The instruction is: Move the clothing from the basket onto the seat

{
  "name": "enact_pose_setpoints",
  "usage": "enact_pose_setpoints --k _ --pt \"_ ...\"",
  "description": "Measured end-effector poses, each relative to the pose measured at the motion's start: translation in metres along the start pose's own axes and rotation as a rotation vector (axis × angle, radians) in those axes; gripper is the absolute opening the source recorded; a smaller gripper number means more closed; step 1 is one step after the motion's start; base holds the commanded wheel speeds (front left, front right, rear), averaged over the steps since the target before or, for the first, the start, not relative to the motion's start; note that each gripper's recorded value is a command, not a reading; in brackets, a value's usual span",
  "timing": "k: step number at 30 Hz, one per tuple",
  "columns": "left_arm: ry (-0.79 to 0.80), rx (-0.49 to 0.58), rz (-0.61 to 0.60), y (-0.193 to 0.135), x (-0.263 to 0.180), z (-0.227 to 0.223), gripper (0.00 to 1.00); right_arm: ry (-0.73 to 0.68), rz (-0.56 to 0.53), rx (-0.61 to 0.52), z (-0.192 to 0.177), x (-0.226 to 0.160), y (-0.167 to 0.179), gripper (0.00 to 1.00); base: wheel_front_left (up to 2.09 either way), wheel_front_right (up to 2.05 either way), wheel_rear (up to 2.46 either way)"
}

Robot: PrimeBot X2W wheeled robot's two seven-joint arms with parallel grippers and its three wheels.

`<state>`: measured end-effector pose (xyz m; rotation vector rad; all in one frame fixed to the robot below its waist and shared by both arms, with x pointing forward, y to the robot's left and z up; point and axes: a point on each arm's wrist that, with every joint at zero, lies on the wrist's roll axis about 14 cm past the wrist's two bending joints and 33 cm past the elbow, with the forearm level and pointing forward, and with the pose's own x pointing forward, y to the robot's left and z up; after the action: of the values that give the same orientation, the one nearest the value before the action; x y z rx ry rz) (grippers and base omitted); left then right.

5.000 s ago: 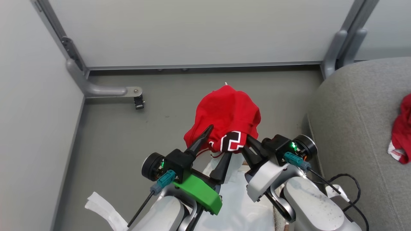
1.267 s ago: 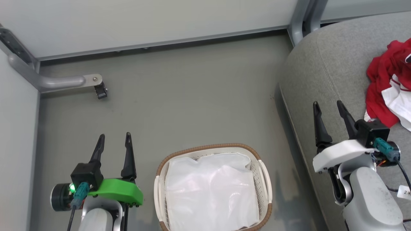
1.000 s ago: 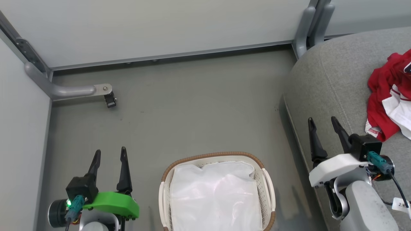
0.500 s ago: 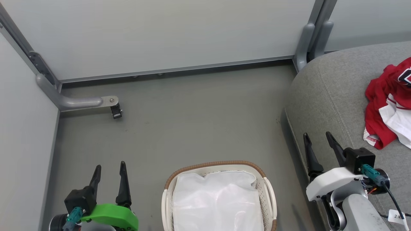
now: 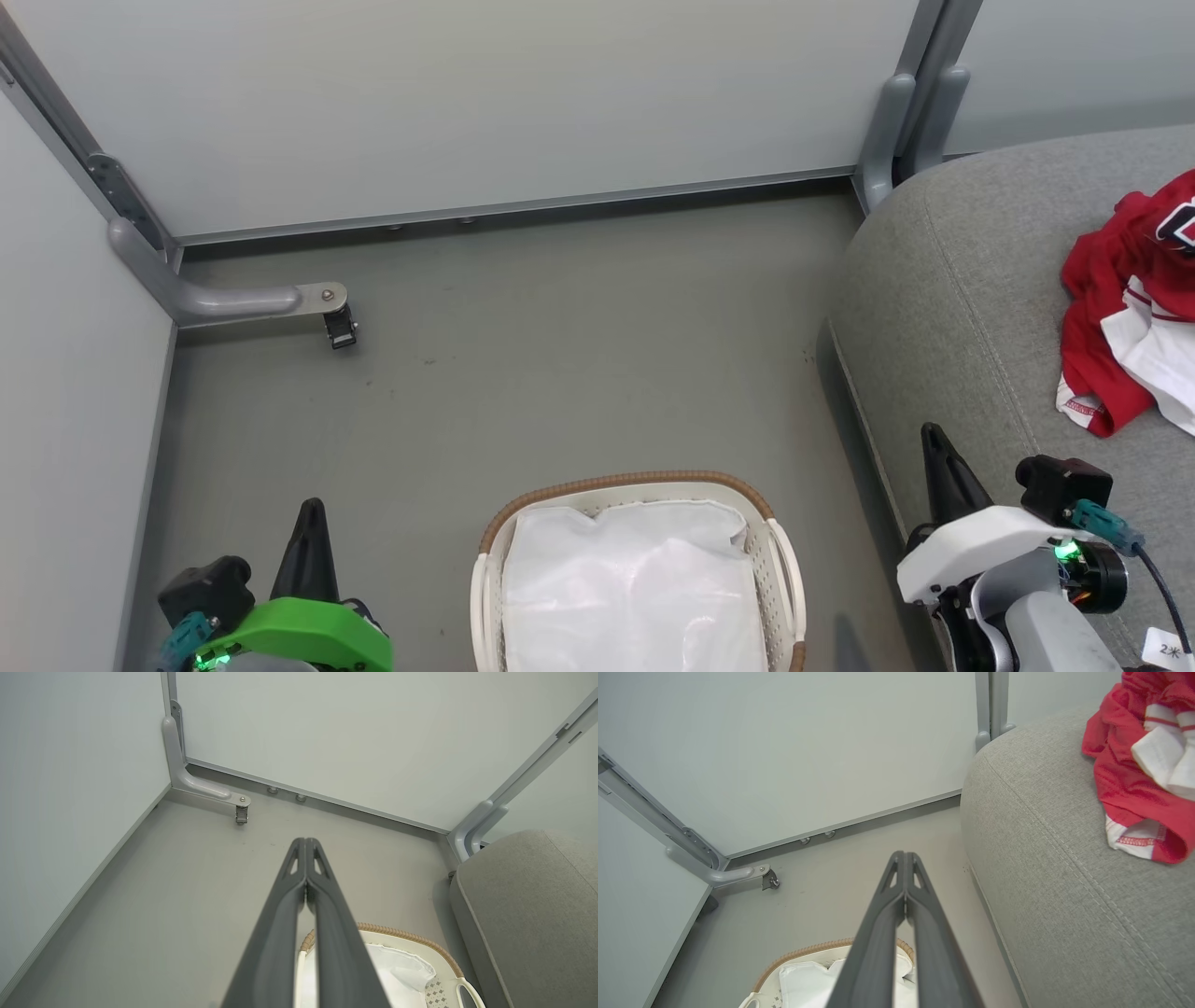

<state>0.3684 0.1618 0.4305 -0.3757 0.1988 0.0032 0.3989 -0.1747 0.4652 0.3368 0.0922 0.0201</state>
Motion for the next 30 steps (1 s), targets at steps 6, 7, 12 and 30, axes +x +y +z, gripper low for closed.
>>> enact_pose_setpoints --k 6,7,12,30 --pt "-0.004 -0.098 0.02 0.004 0.0 0.004 0.0 -0.008 -0.02 0.104 0.004 0.0 -0.003 0.0 0.0 0.0 0.0" --pt "-0.003 -0.117 0.022 0.004 0.0 0.005 0.0 -0.009 -0.023 0.121 0.005 -0.001 -0.004 0.0 0.0 0.0 0.0" --pt "-0.004 -0.2 0.031 0.006 0.001 0.008 0.0 -0.006 -0.04 0.205 0.005 -0.003 -0.007 0.0 0.0 0.0 0.0" --pt "-0.019 -0.449 0.048 0.012 0.001 0.019 0.0 -0.028 -0.059 0.46 0.015 -0.004 -0.011 0.0 0.0 0.0 0.0"
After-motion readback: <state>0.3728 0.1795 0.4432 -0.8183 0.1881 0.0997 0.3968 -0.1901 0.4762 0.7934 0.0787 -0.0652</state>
